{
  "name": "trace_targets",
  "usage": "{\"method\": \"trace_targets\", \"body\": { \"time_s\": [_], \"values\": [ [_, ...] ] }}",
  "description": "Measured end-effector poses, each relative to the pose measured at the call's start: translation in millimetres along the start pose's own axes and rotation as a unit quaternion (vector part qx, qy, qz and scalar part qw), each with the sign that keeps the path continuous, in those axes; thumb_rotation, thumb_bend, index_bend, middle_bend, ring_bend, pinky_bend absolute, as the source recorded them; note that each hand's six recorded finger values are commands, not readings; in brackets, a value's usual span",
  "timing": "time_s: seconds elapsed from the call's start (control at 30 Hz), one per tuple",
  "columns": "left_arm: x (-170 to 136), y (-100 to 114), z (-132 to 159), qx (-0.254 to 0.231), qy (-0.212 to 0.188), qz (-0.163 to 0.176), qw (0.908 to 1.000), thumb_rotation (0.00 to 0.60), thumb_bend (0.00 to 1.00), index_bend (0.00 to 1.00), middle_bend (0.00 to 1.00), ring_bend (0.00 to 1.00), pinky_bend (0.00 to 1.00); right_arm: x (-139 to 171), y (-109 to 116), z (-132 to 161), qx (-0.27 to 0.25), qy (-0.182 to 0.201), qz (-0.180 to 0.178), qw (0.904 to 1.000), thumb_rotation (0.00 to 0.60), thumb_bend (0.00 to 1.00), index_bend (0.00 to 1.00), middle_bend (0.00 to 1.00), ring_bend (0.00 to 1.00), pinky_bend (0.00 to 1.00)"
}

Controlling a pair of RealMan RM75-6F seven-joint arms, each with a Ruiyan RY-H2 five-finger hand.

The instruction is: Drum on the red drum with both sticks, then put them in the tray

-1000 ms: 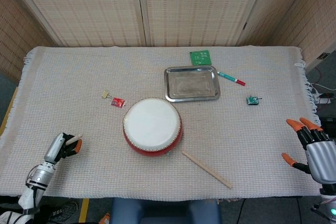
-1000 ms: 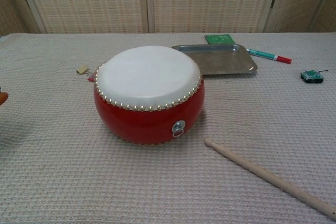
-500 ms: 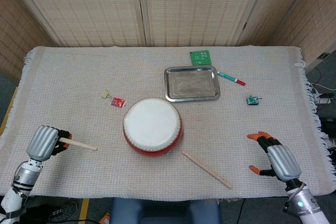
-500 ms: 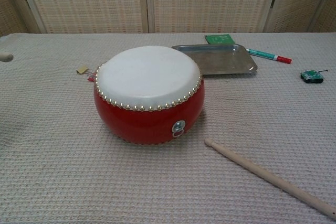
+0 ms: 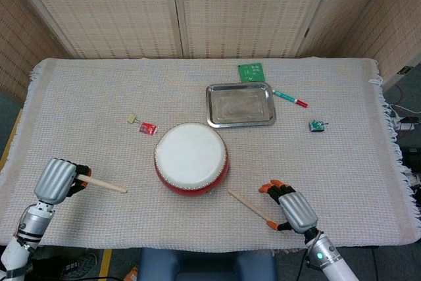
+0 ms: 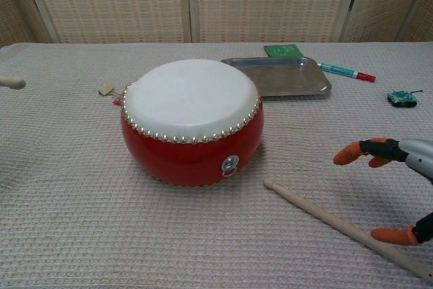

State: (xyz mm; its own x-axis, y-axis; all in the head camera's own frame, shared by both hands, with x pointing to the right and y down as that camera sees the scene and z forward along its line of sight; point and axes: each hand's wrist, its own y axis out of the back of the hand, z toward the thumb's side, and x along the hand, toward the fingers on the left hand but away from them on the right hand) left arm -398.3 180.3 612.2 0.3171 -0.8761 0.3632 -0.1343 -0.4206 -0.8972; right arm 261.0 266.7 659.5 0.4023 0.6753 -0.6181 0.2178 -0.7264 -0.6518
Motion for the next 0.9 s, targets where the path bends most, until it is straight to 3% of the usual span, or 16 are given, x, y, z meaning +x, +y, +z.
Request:
{"method": "trace_targets", "body": {
  "time_s": [0.37, 0.5, 0.73, 0.9],
  "values": [
    [-1, -5, -4, -0.008, 0.006, -0.014, 0.9998, 0.600, 0.82, 1.00, 1.00, 1.00, 1.00, -11, -28, -4, 0.048, 0.004, 0.018, 0.9987, 0.600, 0.08, 0.26, 0.19, 0.07, 0.23],
    [0, -6, -5, -0.011, 0.007, -0.016, 0.9998, 0.600, 0.82, 1.00, 1.00, 1.00, 1.00, -14, -28, -12, 0.066, -0.006, 0.018, 0.9977, 0.600, 0.12, 0.28, 0.19, 0.07, 0.23],
    [1, -8, -4, -0.013, 0.005, -0.020, 0.9997, 0.600, 0.81, 1.00, 1.00, 1.00, 1.00, -21, -17, -26, 0.090, -0.026, 0.002, 0.9956, 0.600, 0.30, 0.31, 0.19, 0.07, 0.23],
    [2, -7, -5, -0.013, 0.005, -0.020, 0.9997, 0.600, 0.81, 1.00, 1.00, 1.00, 1.00, -26, -15, -19, 0.061, -0.018, 0.004, 0.9980, 0.600, 0.31, 0.33, 0.19, 0.07, 0.23]
  ]
}}
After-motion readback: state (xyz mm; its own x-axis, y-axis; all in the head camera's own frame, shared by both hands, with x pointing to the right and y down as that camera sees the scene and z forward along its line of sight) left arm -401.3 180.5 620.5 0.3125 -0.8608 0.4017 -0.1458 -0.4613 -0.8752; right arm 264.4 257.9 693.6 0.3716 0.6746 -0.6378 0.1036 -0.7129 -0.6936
